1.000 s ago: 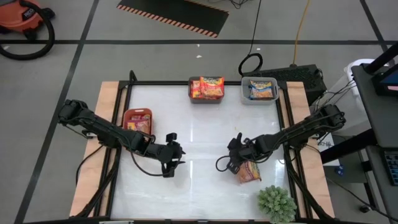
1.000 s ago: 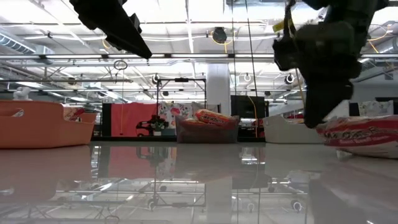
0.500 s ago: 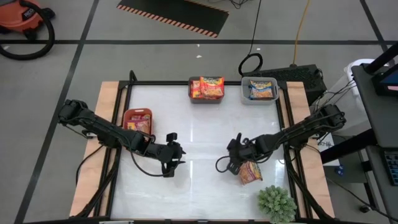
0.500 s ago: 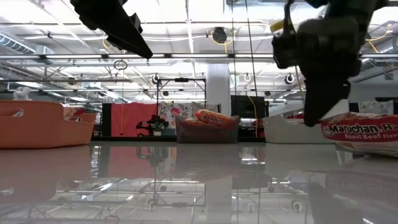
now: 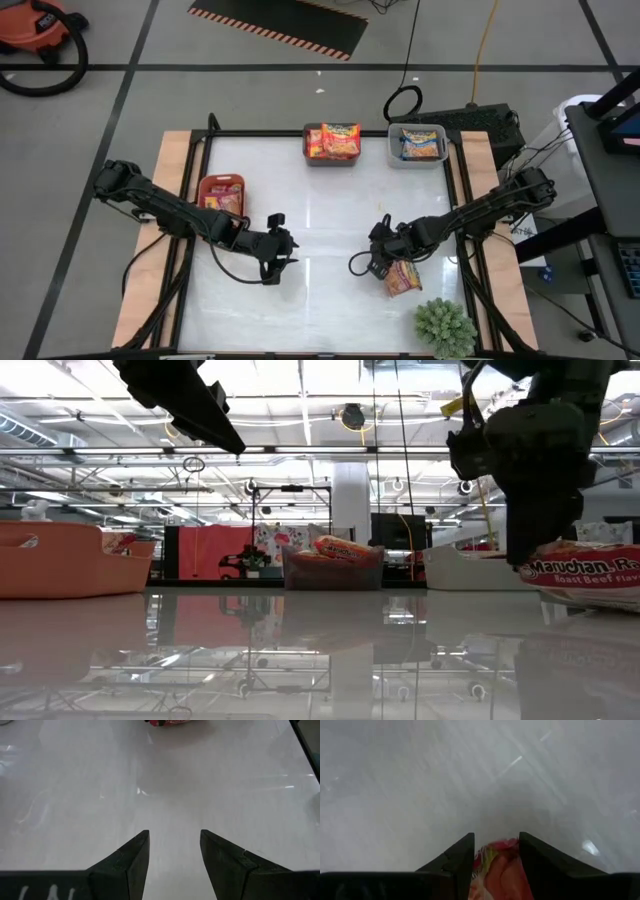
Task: Sort Maruchan noodles
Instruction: Put the red noodle pack into the orange bin
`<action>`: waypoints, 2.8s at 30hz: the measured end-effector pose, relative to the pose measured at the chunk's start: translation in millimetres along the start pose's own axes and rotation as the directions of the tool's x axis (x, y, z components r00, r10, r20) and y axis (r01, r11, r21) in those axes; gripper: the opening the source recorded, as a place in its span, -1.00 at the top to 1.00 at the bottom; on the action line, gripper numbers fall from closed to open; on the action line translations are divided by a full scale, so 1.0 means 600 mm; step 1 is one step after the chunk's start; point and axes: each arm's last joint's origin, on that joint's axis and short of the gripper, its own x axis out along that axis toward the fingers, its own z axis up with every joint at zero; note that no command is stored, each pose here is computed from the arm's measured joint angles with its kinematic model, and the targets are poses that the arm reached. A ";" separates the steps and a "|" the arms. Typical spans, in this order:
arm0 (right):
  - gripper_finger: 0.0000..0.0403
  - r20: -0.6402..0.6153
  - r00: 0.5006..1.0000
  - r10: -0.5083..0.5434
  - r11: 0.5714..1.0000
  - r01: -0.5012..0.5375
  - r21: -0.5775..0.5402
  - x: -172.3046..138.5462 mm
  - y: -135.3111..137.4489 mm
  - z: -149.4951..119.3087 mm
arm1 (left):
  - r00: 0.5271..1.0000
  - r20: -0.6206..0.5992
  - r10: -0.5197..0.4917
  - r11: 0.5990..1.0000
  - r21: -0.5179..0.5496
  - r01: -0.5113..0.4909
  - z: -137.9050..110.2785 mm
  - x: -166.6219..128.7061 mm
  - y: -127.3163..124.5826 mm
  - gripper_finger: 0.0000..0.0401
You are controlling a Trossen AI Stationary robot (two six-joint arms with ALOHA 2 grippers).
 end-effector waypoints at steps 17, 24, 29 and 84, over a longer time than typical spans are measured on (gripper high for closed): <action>0.95 -0.008 0.995 0.096 0.989 -0.097 -0.108 0.009 0.005 -0.001 | 1.000 0.000 0.000 1.000 0.000 0.000 0.000 0.000 0.000 0.09; 0.98 0.080 0.974 0.213 0.958 -0.192 -0.212 0.006 0.020 0.019 | 1.000 0.010 -0.002 1.000 0.005 0.002 0.002 0.000 0.000 0.09; 0.99 0.195 0.932 0.306 0.907 -0.224 -0.356 0.000 0.034 0.040 | 0.999 0.034 0.000 1.000 0.010 -0.001 0.005 0.000 -0.001 0.09; 0.30 0.064 0.981 0.182 0.911 -0.144 -0.387 -0.014 0.038 -0.044 | 0.998 0.059 0.035 0.991 -0.127 -0.028 0.003 -0.004 -0.016 0.09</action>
